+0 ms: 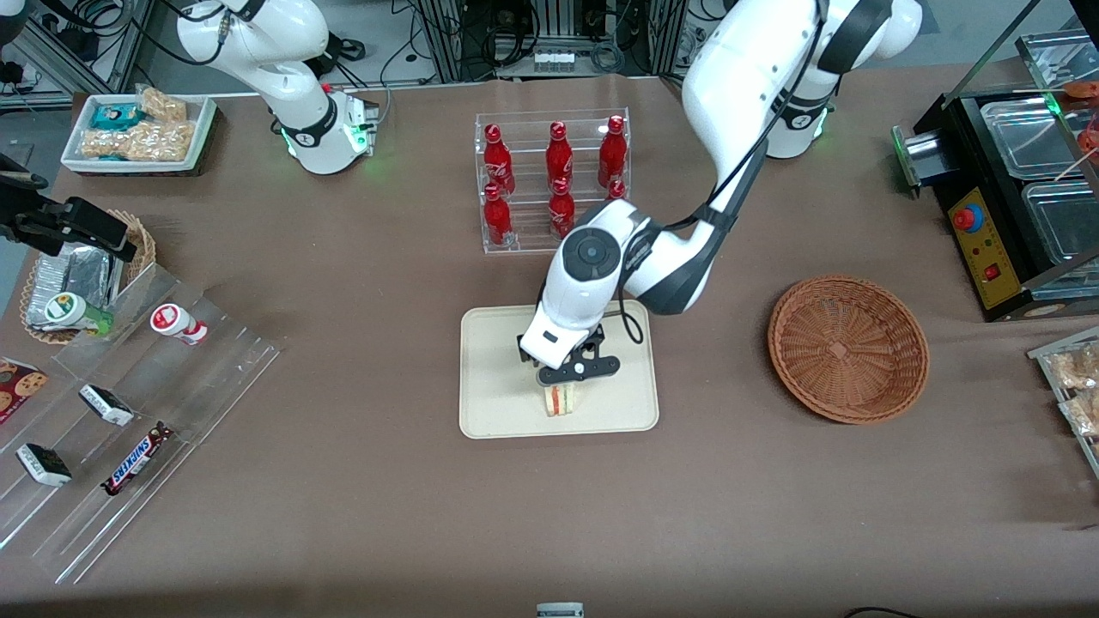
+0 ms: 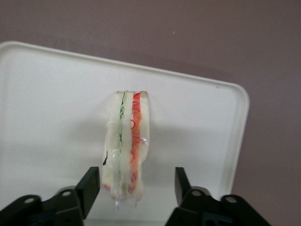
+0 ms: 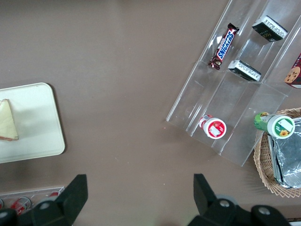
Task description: Place sandwich from basket to tray
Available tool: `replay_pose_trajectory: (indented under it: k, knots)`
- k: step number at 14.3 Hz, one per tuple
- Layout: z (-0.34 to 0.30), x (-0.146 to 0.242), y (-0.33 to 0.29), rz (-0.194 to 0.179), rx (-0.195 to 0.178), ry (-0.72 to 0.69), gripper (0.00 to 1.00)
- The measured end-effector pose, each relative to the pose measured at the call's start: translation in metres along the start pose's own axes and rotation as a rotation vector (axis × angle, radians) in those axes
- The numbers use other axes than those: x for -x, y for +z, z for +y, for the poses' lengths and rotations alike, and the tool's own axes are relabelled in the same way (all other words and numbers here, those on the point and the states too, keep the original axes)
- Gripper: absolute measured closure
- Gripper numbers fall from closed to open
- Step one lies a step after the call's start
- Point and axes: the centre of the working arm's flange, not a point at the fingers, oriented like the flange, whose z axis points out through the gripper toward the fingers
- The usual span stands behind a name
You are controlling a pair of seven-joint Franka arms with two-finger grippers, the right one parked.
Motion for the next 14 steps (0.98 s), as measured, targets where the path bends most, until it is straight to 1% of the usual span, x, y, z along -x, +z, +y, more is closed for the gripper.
replay_pose_trajectory:
  k: [1, 2, 5, 7, 8, 10, 12, 14]
  knots:
    - [0.001, 0.0, -0.023, 0.004, 0.001, 0.002, 0.09]
    - [0.0, 0.001, -0.045, 0.001, -0.012, 0.005, 0.01]
    - [-0.013, 0.002, -0.098, 0.007, -0.094, 0.022, 0.0]
    - [-0.033, -0.006, -0.115, -0.005, -0.146, -0.002, 0.0]
    - [-0.05, -0.017, -0.119, -0.009, -0.162, -0.029, 0.0]
    - [-0.092, -0.046, -0.128, -0.015, -0.178, -0.058, 0.0]
    - [-0.142, -0.069, -0.143, -0.025, -0.188, -0.045, 0.0]
    - [-0.193, -0.084, -0.164, -0.032, -0.193, -0.024, 0.0]
